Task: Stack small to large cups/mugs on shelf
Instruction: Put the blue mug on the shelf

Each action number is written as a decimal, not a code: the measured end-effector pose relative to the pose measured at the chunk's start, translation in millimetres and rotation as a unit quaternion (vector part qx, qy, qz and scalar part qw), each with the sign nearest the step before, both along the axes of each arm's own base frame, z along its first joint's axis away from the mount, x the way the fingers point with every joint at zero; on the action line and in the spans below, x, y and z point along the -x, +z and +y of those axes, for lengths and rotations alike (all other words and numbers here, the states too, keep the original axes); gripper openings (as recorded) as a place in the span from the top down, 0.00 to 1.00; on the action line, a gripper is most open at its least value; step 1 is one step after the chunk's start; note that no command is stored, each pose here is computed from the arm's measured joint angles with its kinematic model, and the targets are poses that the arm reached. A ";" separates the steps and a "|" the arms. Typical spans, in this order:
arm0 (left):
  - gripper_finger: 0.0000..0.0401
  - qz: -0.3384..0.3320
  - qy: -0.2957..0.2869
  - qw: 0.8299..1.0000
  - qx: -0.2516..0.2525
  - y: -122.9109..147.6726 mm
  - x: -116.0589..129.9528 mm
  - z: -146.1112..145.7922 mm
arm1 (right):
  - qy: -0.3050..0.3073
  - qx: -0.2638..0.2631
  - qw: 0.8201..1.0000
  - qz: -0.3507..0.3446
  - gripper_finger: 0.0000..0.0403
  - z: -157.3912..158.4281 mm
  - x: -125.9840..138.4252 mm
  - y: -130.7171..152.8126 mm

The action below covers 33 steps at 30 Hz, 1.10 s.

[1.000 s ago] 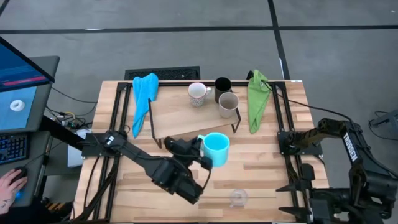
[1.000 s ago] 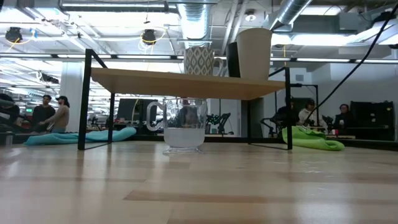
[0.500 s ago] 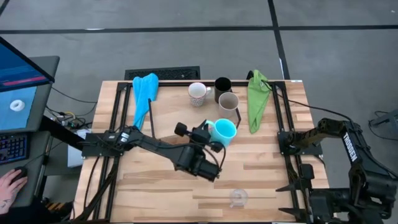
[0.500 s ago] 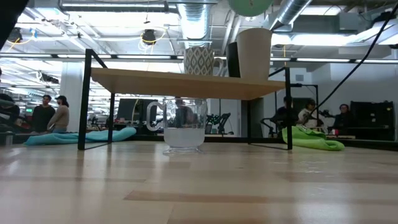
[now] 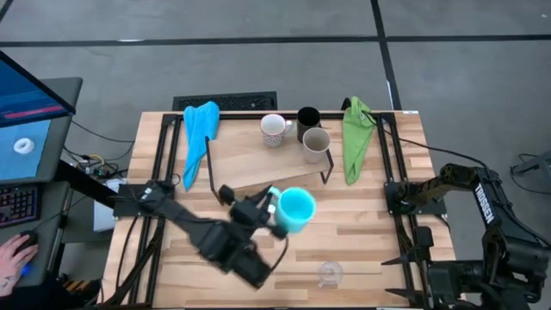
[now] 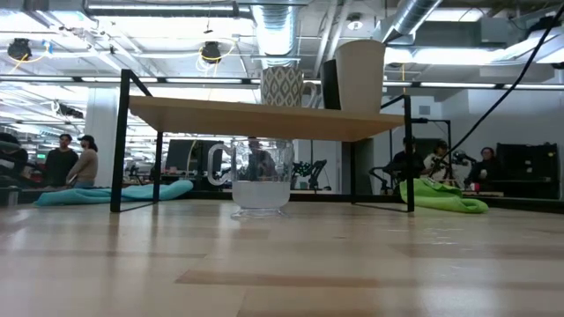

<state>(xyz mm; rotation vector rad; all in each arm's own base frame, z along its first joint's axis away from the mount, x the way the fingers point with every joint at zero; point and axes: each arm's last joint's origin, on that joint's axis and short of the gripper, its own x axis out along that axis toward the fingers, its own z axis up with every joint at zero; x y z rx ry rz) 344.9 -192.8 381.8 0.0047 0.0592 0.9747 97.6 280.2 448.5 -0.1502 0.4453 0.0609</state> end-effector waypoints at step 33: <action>1.00 -0.022 0.103 0.994 0.024 -115.6 25.5 84.7 | -0.042 0.001 0.999 0.004 0.37 -9.6 -19.5 -1.1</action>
